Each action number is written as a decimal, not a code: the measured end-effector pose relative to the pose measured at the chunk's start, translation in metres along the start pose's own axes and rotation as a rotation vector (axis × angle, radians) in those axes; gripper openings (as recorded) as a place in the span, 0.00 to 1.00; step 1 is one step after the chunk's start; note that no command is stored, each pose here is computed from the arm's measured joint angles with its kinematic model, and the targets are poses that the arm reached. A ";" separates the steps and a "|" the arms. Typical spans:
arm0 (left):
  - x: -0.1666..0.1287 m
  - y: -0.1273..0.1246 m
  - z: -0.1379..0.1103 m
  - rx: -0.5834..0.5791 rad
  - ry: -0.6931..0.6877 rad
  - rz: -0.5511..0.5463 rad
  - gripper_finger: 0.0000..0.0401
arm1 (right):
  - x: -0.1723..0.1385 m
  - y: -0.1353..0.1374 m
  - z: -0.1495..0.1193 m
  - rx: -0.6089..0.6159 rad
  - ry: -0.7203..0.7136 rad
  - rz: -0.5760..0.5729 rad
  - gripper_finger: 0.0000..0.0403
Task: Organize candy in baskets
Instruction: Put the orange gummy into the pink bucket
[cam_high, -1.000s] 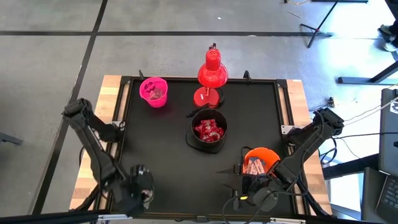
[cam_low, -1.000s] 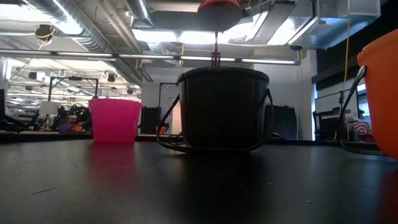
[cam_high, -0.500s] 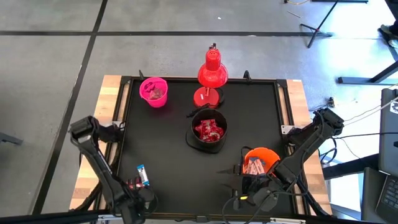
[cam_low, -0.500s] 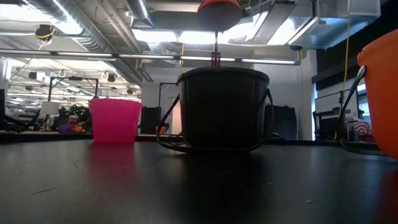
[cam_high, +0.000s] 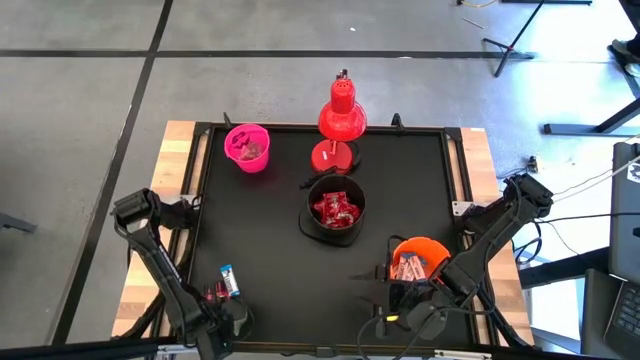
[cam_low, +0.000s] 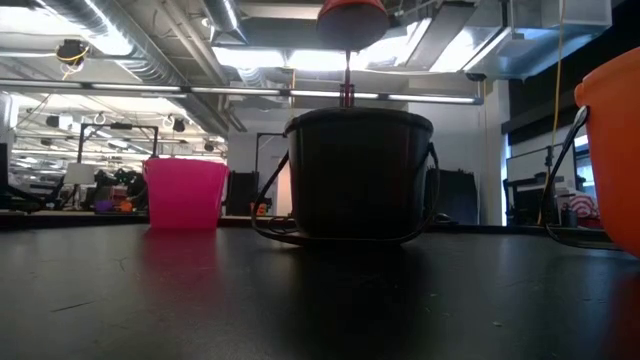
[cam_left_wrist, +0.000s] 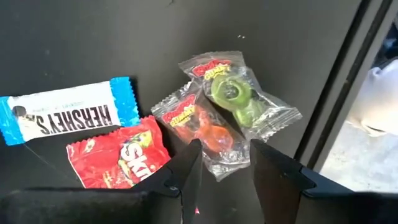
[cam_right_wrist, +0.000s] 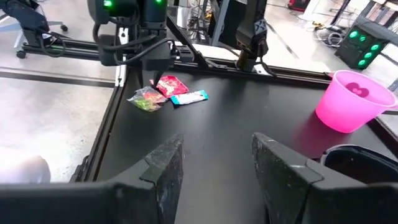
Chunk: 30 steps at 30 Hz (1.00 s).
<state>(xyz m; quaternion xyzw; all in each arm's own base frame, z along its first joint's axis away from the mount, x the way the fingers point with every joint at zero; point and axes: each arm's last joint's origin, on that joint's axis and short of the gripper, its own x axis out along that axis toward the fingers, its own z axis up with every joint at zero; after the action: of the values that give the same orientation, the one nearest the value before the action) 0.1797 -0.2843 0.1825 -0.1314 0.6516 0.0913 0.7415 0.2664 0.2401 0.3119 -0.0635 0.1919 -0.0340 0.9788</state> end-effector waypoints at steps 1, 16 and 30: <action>0.001 0.000 0.000 -0.001 0.001 0.003 0.31 | 0.000 0.000 0.000 0.000 0.002 0.005 0.46; 0.027 0.017 -0.005 -0.030 -0.034 0.050 0.24 | 0.000 0.000 0.001 0.007 -0.003 0.009 0.46; 0.013 0.012 0.001 0.036 -0.123 0.042 0.00 | 0.000 0.000 0.001 0.007 -0.003 0.006 0.46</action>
<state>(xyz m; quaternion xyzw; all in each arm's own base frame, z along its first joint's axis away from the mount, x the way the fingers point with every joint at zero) 0.1782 -0.2728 0.1688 -0.0986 0.6089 0.1031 0.7803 0.2667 0.2403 0.3124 -0.0597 0.1902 -0.0317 0.9794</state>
